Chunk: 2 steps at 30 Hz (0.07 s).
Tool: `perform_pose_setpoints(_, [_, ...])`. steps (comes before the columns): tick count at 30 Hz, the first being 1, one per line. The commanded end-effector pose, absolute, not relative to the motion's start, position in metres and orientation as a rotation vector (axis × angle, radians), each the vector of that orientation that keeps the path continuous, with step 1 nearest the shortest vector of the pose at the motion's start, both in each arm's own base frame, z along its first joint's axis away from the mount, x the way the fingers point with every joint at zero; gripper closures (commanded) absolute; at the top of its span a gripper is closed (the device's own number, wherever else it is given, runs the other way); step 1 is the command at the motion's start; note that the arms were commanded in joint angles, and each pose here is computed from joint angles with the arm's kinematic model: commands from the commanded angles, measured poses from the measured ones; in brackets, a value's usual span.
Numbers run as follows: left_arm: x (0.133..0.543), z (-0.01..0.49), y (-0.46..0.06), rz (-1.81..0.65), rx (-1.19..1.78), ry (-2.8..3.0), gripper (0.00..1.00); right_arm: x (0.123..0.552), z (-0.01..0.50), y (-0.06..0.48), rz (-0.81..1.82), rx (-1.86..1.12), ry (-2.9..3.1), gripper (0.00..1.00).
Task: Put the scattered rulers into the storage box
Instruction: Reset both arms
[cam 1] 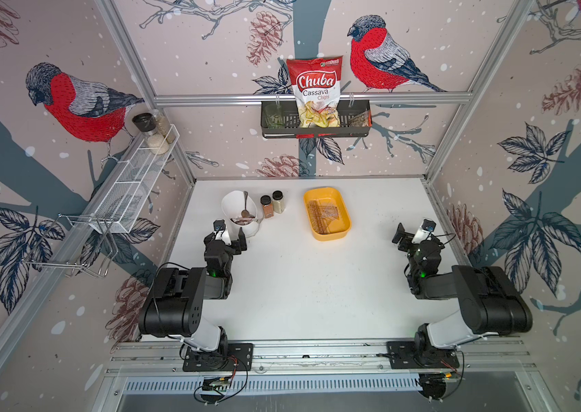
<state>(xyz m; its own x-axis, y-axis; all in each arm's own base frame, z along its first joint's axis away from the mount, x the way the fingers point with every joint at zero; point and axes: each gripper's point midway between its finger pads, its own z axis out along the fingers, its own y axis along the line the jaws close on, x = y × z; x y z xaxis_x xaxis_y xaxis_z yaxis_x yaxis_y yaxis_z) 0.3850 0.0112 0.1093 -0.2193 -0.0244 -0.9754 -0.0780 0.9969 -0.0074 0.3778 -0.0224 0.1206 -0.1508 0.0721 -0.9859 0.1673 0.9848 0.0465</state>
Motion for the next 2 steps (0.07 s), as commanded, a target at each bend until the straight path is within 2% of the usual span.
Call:
perform_pose_setpoints(1, [0.3847,0.1201,0.0117,0.044,-0.078,1.745,0.04,0.3750,0.1249,-0.0172,-0.070,0.150,1.712,0.00])
perform_pose_setpoints(2, [0.3844,0.1203,0.0115,0.044,-0.078,1.745,0.04,0.3741,0.1257,-0.0172,-0.070,0.149,1.707,0.00])
